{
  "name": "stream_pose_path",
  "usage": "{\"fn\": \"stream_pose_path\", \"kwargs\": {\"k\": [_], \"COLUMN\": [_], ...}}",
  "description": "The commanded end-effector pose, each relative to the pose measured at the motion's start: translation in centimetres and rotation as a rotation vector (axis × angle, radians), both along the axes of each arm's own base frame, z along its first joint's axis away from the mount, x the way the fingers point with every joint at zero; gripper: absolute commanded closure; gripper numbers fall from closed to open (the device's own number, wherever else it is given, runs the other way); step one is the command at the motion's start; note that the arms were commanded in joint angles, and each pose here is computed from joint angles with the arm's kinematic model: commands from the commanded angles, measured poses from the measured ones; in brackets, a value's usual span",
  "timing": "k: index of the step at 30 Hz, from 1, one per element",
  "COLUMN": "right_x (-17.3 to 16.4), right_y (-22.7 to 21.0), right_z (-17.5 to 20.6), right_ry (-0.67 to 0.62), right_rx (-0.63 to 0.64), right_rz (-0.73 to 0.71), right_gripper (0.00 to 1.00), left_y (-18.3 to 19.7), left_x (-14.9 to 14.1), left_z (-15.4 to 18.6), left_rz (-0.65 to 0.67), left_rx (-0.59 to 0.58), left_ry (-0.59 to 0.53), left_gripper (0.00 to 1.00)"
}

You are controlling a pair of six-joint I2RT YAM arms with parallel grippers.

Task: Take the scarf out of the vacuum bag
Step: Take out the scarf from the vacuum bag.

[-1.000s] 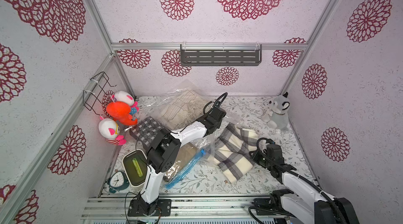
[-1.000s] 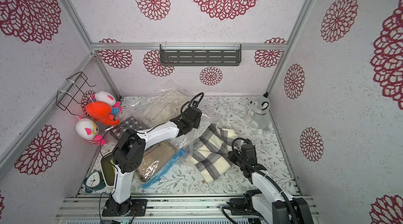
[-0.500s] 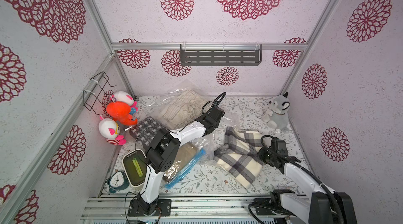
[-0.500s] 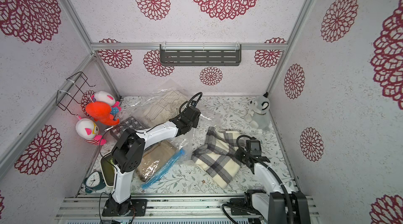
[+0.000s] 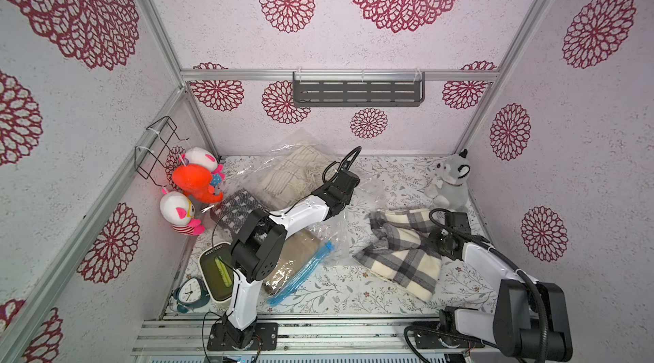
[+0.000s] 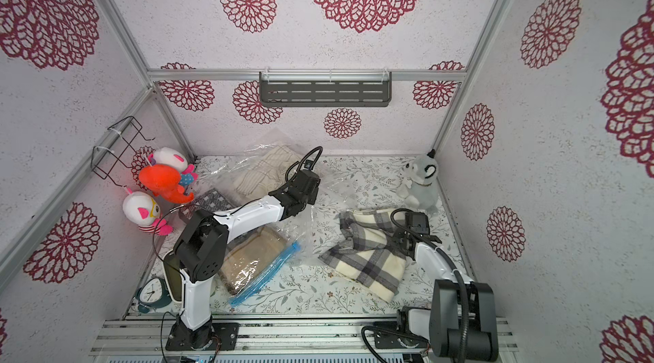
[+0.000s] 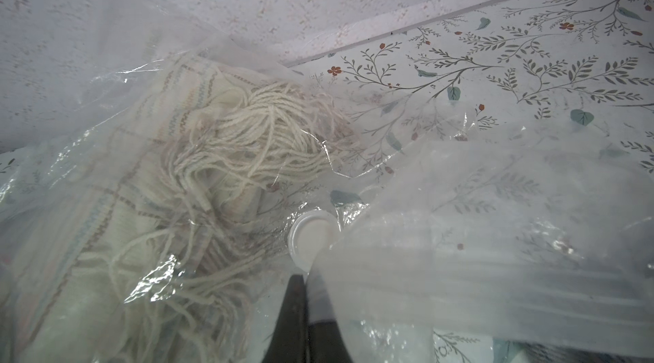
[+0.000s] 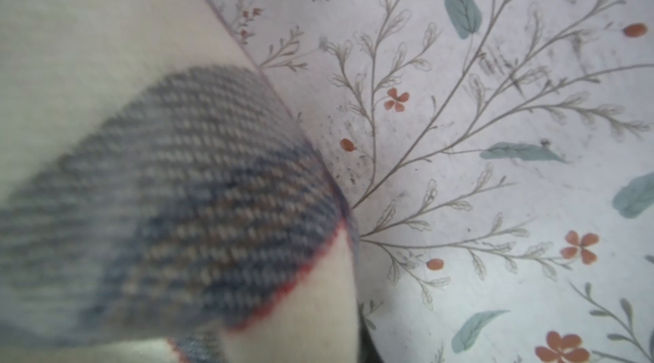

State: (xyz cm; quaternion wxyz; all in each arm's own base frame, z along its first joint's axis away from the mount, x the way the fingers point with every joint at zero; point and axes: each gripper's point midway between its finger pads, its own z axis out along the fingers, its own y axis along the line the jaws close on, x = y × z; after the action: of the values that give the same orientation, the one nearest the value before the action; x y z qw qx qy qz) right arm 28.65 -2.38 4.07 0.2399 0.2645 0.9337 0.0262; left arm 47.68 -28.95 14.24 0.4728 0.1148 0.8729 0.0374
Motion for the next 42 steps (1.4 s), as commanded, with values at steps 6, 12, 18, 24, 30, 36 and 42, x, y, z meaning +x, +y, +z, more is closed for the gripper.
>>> {"fn": "stream_pose_path", "kwargs": {"k": [6,12,18,24,30,36,42], "right_x": [2.4,2.7,3.7,4.7,9.3,10.4,7.2], "right_y": [-4.4,-6.4,-5.2,-5.4,-0.3,1.0,0.7], "right_z": [2.0,4.1,2.8,2.6,4.5,5.0,8.2], "right_ry": [-0.014,-0.017,-0.024,0.027,-0.138,-0.075,-0.163], "right_rx": [-0.190,-0.248,-0.187,-0.245,-0.169,-0.179,-0.217], "right_rz": [-0.105,-0.146,-0.093,-0.097,0.060,0.063,0.035], "right_gripper": [1.00,1.00,1.00,1.00,0.85,0.55,0.27], "left_y": [2.8,5.4,5.5,9.2,8.7,5.7,5.1], "left_x": [1.1,0.8,1.1,0.7,0.6,0.2,0.3], "left_z": [3.1,4.9,4.6,4.7,5.1,3.6,3.3], "left_rz": [0.088,0.125,0.102,0.160,0.098,0.042,0.029], "left_rx": [0.001,-0.011,-0.020,-0.024,-0.085,-0.057,-0.067], "left_ry": [-0.081,-0.108,-0.100,-0.101,-0.092,-0.059,-0.048], "left_gripper": [1.00,1.00,1.00,1.00,1.00,1.00,1.00]}}
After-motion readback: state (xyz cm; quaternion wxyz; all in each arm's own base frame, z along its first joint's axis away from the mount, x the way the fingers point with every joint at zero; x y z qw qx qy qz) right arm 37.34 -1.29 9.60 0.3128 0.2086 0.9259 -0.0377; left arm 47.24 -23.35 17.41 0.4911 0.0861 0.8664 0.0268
